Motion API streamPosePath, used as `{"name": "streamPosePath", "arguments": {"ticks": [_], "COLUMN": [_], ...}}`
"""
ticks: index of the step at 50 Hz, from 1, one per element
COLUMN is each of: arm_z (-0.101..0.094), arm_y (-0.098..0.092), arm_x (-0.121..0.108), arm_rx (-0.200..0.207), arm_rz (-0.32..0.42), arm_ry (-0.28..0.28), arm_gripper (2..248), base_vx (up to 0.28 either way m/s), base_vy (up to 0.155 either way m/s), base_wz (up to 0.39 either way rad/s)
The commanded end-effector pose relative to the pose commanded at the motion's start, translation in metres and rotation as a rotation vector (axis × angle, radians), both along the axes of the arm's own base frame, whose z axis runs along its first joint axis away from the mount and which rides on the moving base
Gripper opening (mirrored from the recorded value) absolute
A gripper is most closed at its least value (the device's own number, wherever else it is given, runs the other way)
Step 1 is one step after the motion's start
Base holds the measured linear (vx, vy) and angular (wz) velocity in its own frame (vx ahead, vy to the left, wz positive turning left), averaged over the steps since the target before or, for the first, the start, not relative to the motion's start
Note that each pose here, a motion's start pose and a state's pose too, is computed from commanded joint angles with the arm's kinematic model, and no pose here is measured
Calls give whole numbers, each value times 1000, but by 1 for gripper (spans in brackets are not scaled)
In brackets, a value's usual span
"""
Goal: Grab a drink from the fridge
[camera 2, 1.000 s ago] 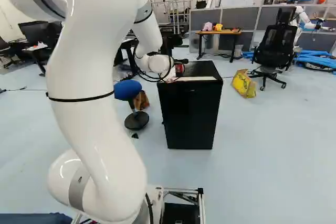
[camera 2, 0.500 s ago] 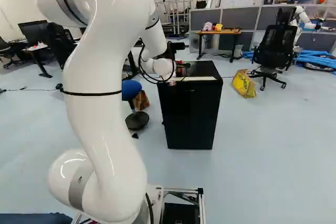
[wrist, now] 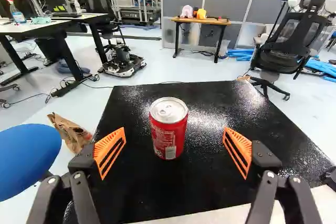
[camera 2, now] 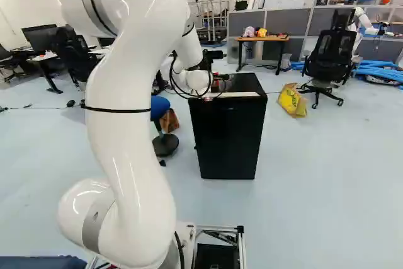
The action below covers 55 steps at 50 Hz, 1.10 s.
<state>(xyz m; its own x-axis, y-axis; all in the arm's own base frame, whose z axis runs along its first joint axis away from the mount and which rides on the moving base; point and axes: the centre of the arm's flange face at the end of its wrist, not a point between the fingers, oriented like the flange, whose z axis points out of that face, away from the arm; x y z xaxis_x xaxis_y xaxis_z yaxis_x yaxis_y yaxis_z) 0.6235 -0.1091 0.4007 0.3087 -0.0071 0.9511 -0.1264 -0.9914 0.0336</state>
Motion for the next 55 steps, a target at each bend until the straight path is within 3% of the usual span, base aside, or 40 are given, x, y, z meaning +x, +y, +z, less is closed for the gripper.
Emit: {"name": "streamPosePath", "arguments": {"ticks": [24, 55], "arm_z": [-20, -18], "arm_y": [-4, -4], "arm_x": [25, 27], "arm_rx": [-1, -4], "arm_rz": [1, 2], "arm_ry": [-9, -36], "arm_gripper": [247, 247], "base_vx": [0, 0], "base_vy": [0, 0], "base_wz": [0, 0]}}
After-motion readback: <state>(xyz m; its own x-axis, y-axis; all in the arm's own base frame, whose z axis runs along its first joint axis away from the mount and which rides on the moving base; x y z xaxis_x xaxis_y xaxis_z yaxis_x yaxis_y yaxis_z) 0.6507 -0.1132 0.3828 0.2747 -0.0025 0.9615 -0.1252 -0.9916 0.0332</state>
